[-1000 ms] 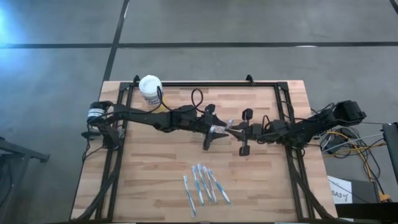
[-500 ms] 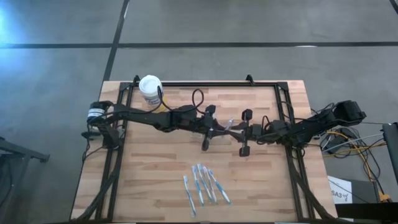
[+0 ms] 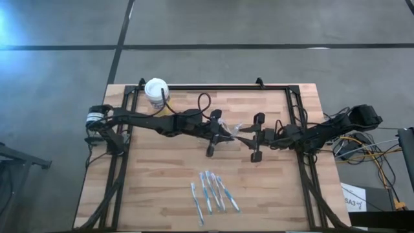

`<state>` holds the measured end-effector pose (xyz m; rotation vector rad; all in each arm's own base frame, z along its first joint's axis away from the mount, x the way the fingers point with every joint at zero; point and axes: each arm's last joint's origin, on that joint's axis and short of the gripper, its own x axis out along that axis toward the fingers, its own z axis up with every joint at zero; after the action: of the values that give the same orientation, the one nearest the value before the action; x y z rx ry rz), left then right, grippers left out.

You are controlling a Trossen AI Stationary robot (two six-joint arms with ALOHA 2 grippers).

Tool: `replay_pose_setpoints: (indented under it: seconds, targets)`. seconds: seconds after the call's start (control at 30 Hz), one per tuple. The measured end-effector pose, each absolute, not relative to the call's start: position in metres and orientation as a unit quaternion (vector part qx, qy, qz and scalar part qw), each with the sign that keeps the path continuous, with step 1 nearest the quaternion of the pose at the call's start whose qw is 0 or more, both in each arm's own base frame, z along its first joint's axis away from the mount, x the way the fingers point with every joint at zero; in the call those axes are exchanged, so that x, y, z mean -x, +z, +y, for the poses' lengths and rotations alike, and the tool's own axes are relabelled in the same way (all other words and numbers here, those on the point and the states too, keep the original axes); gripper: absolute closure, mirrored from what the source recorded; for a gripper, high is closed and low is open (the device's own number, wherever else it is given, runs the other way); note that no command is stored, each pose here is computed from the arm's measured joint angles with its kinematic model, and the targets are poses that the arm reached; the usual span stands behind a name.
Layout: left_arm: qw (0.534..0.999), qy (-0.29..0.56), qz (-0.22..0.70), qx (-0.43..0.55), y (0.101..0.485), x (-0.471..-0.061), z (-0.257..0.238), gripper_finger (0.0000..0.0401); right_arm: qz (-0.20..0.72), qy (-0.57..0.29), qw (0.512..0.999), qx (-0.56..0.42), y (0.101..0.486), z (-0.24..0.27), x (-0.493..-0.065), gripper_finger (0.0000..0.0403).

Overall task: Pick & Place toothbrushing station
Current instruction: Put the blue toothbrush into the left section of the transparent organizer

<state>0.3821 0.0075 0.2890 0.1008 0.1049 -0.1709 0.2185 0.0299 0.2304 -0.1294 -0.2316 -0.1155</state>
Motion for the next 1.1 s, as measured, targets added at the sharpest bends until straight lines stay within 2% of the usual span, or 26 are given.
replay_pose_setpoints:
  seconds: [0.2, 0.37, 0.7, 0.87, 1.1]
  targets:
    - [0.994, -0.077, 0.044, -0.066, 0.297, -0.341, 0.007, 0.0376, -0.122, -0.057, 0.989, 0.063, 0.231, 0.027, -0.200, 0.0269]
    - [0.995, -0.060, 0.030, -0.069, 0.296, -0.291, 0.005, 0.0376, -0.114, -0.055, 0.990, 0.058, 0.226, 0.024, -0.182, 0.0284]
    - [0.998, -0.038, -0.028, -0.048, 0.274, -0.187, 0.001, 0.0375, -0.128, -0.025, 0.990, 0.057, 0.217, 0.019, -0.145, 0.0388]
    - [0.997, -0.035, -0.057, -0.037, 0.253, -0.152, 0.000, 0.0375, -0.126, 0.044, 0.989, 0.060, 0.215, 0.021, -0.135, 0.0394]
    - [0.996, -0.018, -0.083, -0.036, 0.224, -0.125, 0.001, 0.0375, -0.091, 0.051, 0.993, 0.046, 0.210, 0.019, -0.125, 0.0394]
